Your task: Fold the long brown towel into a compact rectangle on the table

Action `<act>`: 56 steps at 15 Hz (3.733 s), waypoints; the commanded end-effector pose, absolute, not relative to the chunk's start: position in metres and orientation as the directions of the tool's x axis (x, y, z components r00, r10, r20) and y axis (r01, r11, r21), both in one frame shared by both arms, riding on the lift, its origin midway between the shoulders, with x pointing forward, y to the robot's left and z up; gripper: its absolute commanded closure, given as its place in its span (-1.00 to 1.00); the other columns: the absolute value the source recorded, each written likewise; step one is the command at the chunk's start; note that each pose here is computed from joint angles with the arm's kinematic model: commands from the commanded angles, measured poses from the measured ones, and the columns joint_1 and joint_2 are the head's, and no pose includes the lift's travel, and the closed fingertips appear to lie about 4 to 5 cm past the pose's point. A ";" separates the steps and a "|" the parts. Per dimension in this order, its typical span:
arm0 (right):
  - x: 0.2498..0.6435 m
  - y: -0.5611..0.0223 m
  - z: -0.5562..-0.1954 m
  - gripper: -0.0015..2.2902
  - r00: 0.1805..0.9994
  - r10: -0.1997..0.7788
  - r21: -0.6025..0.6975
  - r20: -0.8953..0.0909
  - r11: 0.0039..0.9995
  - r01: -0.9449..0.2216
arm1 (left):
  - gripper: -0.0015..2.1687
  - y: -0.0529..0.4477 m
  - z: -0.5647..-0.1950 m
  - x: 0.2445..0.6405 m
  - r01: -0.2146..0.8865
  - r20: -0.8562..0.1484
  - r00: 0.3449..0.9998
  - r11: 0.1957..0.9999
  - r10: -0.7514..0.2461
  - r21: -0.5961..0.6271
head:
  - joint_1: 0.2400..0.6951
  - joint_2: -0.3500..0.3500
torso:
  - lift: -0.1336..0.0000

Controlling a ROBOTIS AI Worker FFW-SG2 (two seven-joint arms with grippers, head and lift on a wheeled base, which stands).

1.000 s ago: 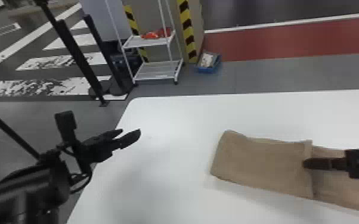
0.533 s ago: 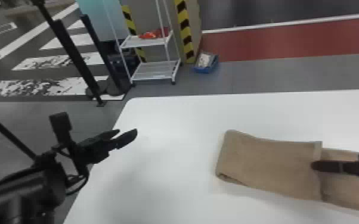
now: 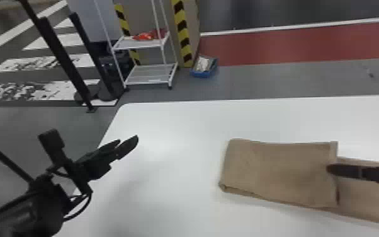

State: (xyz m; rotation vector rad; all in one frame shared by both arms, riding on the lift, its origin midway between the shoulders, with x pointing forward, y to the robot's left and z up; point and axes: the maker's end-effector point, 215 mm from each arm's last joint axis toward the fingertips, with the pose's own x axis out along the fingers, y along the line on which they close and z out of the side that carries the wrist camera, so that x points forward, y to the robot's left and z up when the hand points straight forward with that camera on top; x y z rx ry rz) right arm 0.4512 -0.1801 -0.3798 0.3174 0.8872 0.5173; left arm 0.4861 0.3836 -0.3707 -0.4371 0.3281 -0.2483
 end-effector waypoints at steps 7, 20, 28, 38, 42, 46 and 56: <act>0.440 -0.221 -0.386 -0.03 0.555 0.551 0.535 -0.623 0.818 -0.213 | -0.93 0.369 -0.364 0.487 0.111 -0.133 0.978 0.946 -0.158 -0.305 | 1.00 0.60 | -0.85; 0.450 -0.292 -0.337 -0.03 0.668 0.524 0.550 -0.528 0.811 -0.201 | -0.93 0.330 -0.352 0.479 0.135 -0.060 0.987 0.978 -0.146 -0.160 | 1.00 0.25 | -0.85; 0.440 -0.275 -0.400 -0.03 0.558 0.555 0.594 -0.617 0.793 -0.133 | -0.93 0.322 -0.363 0.481 0.143 -0.092 0.983 0.980 -0.156 -0.137 | 1.00 0.16 | -0.85; 0.407 -0.303 -0.373 -0.03 0.603 0.532 0.555 -0.594 0.814 -0.171 | -0.93 0.323 -0.357 0.499 0.146 -0.092 0.983 0.982 -0.157 -0.116 | 1.00 0.12 | -0.85; 0.408 -0.309 -0.381 -0.03 0.599 0.518 0.553 -0.611 0.820 -0.147 | -0.93 0.320 -0.361 0.504 0.152 -0.097 0.982 0.981 -0.164 -0.118 | 1.00 0.06 | -0.85; 0.425 -0.304 -0.367 -0.03 0.615 0.518 0.540 -0.595 0.824 -0.172 | -0.93 0.320 -0.362 0.507 0.151 -0.098 0.982 0.981 -0.163 -0.118 | 1.00 0.04 | -0.85; 0.397 -0.321 -0.424 -0.03 0.538 0.512 0.576 -0.670 0.815 -0.058 | -0.93 0.319 -0.369 0.511 0.150 -0.113 0.980 0.982 -0.163 -0.112 | 1.00 0.00 | -0.85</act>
